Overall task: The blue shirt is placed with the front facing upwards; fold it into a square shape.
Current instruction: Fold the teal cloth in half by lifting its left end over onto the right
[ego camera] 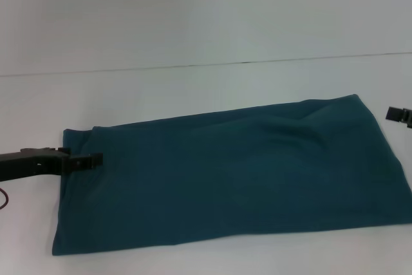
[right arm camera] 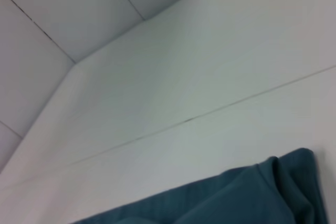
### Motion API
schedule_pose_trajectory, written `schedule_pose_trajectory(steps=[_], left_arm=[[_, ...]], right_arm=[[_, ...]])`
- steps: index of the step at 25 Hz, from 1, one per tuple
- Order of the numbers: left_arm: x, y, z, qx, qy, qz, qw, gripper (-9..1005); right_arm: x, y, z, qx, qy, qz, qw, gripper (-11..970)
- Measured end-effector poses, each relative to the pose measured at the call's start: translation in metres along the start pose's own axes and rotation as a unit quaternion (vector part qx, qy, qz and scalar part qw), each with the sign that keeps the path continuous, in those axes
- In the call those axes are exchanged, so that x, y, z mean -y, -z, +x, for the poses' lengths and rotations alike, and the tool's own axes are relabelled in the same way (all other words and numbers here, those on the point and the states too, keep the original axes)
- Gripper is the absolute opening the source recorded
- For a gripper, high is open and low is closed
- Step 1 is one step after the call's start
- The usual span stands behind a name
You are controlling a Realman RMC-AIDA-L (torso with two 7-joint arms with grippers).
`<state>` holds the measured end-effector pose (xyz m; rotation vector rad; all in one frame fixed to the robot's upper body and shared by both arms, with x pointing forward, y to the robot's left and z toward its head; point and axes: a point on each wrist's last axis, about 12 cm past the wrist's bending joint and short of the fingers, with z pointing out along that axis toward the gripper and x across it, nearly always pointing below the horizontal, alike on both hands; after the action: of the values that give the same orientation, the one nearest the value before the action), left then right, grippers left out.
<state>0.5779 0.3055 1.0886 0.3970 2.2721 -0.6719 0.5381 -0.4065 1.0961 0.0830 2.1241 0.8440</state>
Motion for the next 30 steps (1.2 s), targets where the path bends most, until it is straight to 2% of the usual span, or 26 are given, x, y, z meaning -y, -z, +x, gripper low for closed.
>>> schedule_pose_trajectory(steps=[6,19,26,30], left_arm=[[-0.002,-0.011,0.007,-0.018,-0.003,-0.026,0.999,893],[-0.004,-0.02,0.02,-0.041,-0.009,-0.053,0.998,892],[-0.005,-0.014,0.012,-0.031,-0.018,-0.055,0.998,891],[0.0,-0.012,0.005,-0.033,-0.023,-0.038,0.998,891]], right_arm=[[-0.007,-0.004,0.001,0.035,-0.011,-0.025,0.999,938],[-0.017,-0.015,-0.001,0.05,-0.002,-0.045,0.998,927],[-0.019,-0.018,-0.003,0.05,0.006,-0.048,0.998,927],[-0.019,-0.018,-0.003,0.05,0.006,-0.049,0.998,927]])
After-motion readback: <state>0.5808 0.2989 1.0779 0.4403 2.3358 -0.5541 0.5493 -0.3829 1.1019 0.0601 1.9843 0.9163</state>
